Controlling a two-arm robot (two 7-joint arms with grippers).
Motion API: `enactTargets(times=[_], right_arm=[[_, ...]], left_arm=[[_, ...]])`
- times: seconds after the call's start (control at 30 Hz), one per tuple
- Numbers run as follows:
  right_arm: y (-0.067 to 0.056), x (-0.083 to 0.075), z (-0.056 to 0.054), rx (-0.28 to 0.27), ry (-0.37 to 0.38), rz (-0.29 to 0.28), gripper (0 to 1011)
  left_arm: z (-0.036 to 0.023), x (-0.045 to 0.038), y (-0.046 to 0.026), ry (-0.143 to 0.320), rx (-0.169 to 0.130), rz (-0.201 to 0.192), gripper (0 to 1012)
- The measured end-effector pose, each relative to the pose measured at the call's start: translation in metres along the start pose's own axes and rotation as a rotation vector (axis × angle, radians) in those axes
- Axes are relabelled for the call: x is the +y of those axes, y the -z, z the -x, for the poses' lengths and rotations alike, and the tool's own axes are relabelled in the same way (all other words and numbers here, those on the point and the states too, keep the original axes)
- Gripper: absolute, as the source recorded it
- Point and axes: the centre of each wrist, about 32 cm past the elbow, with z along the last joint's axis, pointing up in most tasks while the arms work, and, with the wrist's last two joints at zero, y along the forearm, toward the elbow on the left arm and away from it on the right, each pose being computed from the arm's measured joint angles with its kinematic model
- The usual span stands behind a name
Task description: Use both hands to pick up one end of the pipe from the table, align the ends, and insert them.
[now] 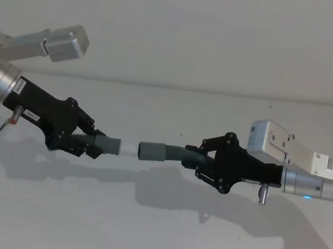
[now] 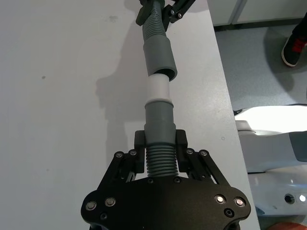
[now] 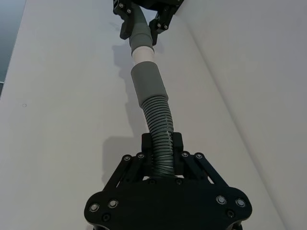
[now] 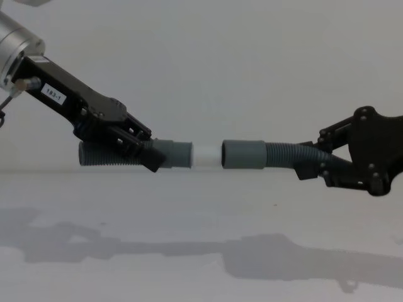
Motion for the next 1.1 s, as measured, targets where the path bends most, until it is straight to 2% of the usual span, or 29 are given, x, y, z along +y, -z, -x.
enactTargets(times=[1.1], right_arm=[[0.0032,0.0075,-0.0036,0.005,-0.011,0.000,213]], left_arm=[[0.0000,0.0000,0.0000,0.000,0.000,0.000,335]])
